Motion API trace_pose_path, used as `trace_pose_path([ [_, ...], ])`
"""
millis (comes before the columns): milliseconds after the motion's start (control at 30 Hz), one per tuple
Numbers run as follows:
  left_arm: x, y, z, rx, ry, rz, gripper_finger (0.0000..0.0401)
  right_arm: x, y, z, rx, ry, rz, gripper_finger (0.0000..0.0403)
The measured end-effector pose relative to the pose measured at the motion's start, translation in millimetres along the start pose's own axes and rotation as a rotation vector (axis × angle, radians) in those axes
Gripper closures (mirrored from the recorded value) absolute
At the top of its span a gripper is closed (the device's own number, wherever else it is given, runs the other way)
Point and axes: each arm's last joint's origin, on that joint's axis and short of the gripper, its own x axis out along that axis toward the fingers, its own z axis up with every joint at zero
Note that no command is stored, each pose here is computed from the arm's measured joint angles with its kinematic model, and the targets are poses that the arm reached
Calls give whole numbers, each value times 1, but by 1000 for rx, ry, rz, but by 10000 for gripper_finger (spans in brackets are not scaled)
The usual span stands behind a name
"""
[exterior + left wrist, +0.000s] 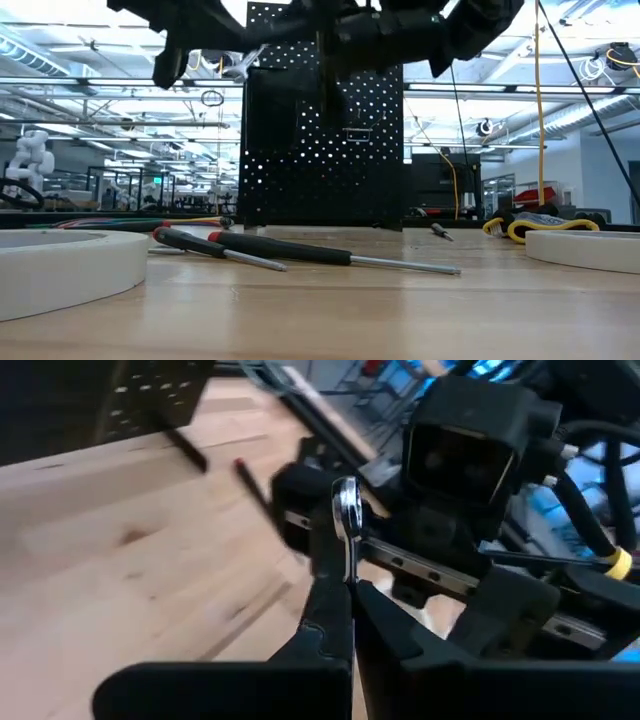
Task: Hang tools onto peg board
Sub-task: Put the wrench into the peg board
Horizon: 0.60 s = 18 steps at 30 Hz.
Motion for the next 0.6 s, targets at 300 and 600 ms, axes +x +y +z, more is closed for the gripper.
trace_pose_path([
  [300, -1, -6, 4, 17, -16, -71, 401, -1, 11, 10, -69, -105, 116, 198],
  [600, -1, -12, 6, 17, -6, -164, 401, 0, 12, 11, -106, -111, 119, 261],
])
